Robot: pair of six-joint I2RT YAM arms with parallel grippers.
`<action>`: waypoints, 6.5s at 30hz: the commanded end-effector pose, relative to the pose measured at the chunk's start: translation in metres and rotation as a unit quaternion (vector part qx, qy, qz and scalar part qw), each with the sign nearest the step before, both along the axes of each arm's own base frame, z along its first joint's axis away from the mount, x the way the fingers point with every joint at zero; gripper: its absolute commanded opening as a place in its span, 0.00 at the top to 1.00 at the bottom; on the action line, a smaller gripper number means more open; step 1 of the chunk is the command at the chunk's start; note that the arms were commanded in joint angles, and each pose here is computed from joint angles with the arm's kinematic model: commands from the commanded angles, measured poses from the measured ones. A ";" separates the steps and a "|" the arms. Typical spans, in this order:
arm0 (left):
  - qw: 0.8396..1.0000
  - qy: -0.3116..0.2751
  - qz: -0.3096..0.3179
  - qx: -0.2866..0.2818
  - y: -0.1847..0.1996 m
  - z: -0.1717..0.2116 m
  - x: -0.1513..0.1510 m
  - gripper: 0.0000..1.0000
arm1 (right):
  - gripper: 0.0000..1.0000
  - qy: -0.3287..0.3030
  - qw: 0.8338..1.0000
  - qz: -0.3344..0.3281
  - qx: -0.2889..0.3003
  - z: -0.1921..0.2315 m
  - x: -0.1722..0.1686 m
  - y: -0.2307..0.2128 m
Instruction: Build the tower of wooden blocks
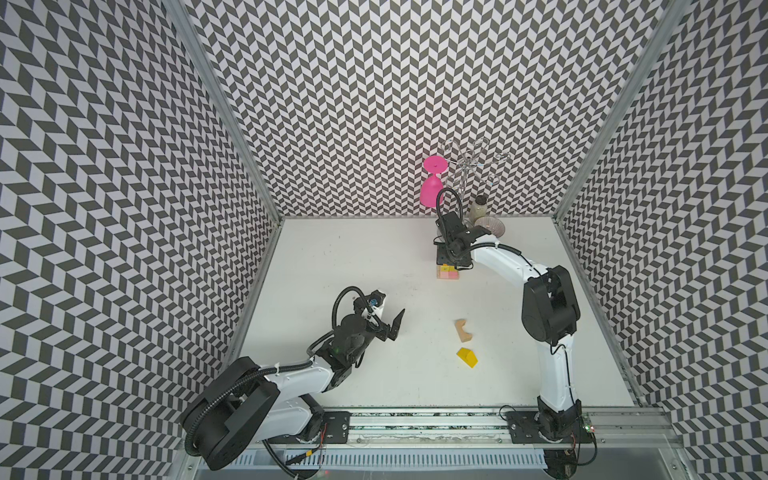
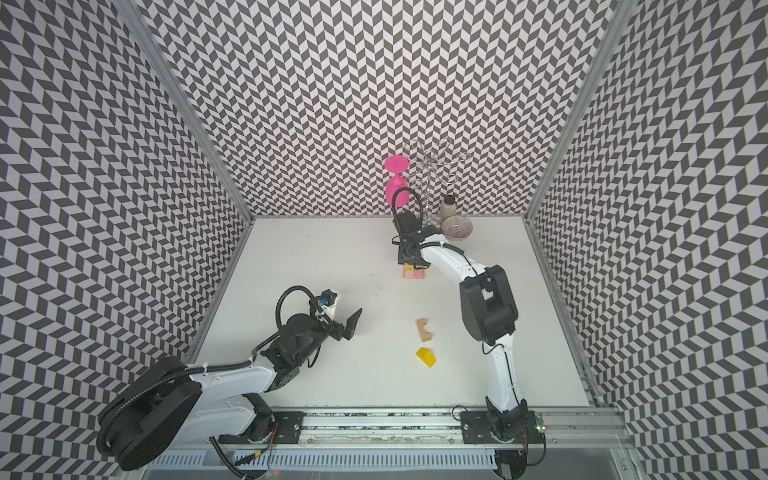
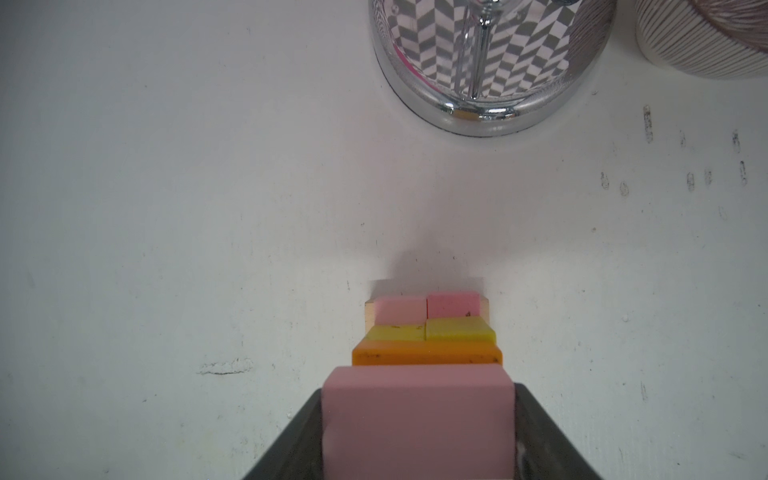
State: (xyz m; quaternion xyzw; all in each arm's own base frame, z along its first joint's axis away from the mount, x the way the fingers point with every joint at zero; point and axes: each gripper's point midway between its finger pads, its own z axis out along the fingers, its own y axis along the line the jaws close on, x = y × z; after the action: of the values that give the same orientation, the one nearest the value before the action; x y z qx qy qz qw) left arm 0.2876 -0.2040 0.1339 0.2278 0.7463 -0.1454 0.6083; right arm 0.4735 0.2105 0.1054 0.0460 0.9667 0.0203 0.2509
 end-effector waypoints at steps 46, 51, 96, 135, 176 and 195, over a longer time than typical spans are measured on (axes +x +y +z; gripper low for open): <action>1.000 -0.008 -0.003 0.007 -0.008 0.005 0.003 0.00 | 0.29 -0.030 0.999 0.012 0.000 0.028 0.007 0.005; 1.000 -0.007 -0.003 0.008 -0.008 0.004 0.003 0.00 | 0.29 -0.046 0.999 0.012 0.010 0.044 -0.005 0.005; 1.000 -0.007 0.004 0.015 -0.009 0.003 0.005 0.00 | 0.42 -0.022 0.999 -0.032 0.025 -0.001 -0.022 -0.032; 0.999 -0.008 0.031 0.016 -0.004 0.004 0.011 0.00 | 0.50 -0.046 0.997 -0.026 0.058 0.029 -0.025 -0.032; 0.999 -0.012 0.047 0.014 0.002 0.005 0.011 0.00 | 0.67 -0.027 0.999 -0.027 0.038 0.014 0.045 -0.018; 0.999 -0.011 0.047 0.015 0.002 0.005 0.012 0.00 | 0.69 -0.013 0.999 -0.010 0.043 0.007 0.039 -0.013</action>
State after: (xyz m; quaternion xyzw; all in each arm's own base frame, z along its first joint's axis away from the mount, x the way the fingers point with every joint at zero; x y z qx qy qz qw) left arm 0.2977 -0.2008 0.1302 0.2084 0.7581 -0.0995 0.6100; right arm 0.5099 0.1955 0.1142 0.0728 0.9611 0.0560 0.2606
